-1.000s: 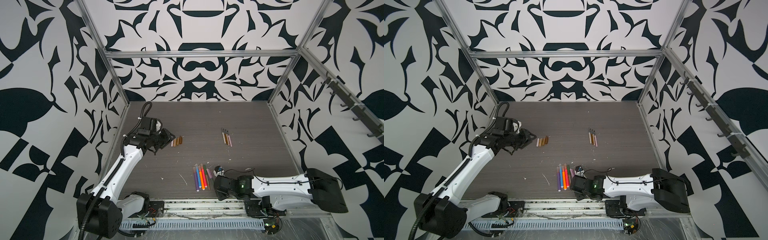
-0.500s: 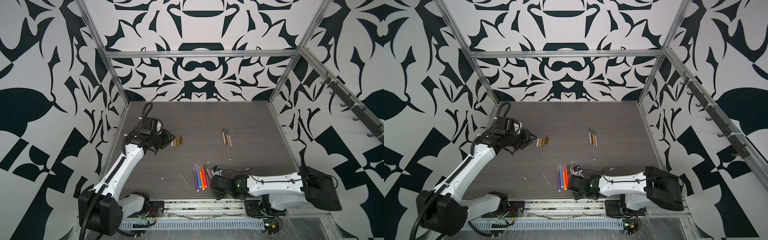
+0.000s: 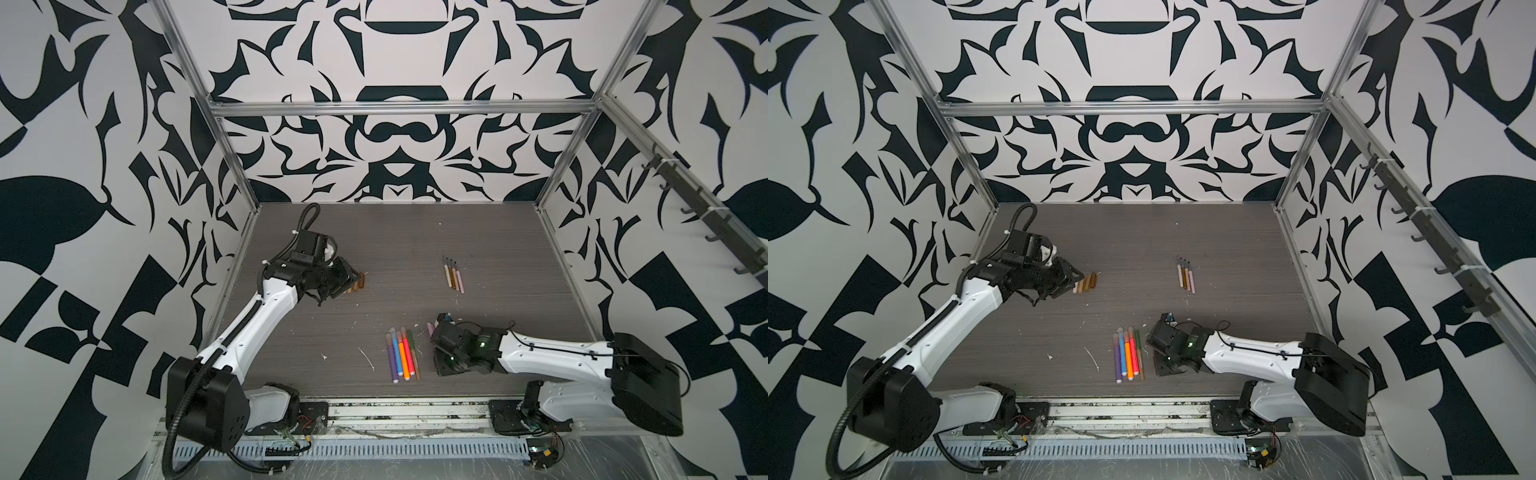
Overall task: Remove pen caps from pens
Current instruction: Pick up the pen from the bottom-center of the table, then open the pen cap on the pen.
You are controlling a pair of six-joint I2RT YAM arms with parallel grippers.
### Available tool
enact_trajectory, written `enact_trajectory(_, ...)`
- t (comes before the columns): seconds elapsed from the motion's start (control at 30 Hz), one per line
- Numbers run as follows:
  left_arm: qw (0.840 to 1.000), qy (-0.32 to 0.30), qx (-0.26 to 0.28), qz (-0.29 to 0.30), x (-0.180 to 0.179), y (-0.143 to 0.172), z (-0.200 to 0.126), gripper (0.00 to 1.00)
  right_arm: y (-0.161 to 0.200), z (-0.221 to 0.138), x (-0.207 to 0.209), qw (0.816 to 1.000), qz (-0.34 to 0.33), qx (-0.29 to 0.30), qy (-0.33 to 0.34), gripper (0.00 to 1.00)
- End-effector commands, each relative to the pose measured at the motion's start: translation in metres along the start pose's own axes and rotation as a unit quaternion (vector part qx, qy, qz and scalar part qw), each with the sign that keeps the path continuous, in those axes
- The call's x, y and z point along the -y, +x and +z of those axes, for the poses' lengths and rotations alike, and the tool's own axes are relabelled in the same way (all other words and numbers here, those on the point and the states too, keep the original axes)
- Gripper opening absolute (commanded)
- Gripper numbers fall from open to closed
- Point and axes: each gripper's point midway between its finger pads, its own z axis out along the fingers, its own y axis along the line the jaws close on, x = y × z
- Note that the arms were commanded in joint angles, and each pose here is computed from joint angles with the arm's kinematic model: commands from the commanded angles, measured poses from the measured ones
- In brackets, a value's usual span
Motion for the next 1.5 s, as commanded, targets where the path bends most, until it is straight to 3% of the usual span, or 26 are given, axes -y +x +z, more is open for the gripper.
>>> enact_trajectory(0.0, 1.0, 0.02, -0.017, 0.016, 0.025, 0.006, 0.008, 0.44, -0.018, -0.026, -0.014, 0.998, -0.039, -0.006, -0.049, 0.0)
enact_trajectory(0.17, 0.996, 0.031, -0.067, 0.044, 0.049, 0.031, 0.033, 0.5, -0.051, -0.059, -0.042, 0.989, -0.05, 0.012, -0.142, 0.0)
enact_trajectory(0.4, 0.99, 0.04, -0.121, 0.057, 0.072, 0.057, 0.06, 0.51, -0.082, -0.082, -0.07, 0.981, -0.043, 0.033, -0.187, 0.0)
enact_trajectory(0.9, 0.986, 0.033, -0.156, 0.044, 0.089, 0.067, 0.093, 0.51, -0.102, -0.088, -0.087, 0.976, -0.033, 0.054, -0.209, 0.0)
enact_trajectory(1.13, 0.986, 0.005, -0.163, 0.034, 0.082, 0.067, 0.101, 0.41, -0.107, -0.094, -0.089, 0.975, -0.033, 0.065, -0.21, 0.0)
enact_trajectory(1.27, 0.986, 0.007, -0.164, 0.036, 0.084, 0.066, 0.103, 0.29, -0.109, -0.095, -0.089, 0.975, -0.035, 0.067, -0.208, 0.0)
enact_trajectory(1.47, 0.985, 0.012, -0.167, 0.039, 0.089, 0.067, 0.104, 0.24, -0.11, -0.094, -0.085, 0.977, -0.033, 0.069, -0.2, 0.0)
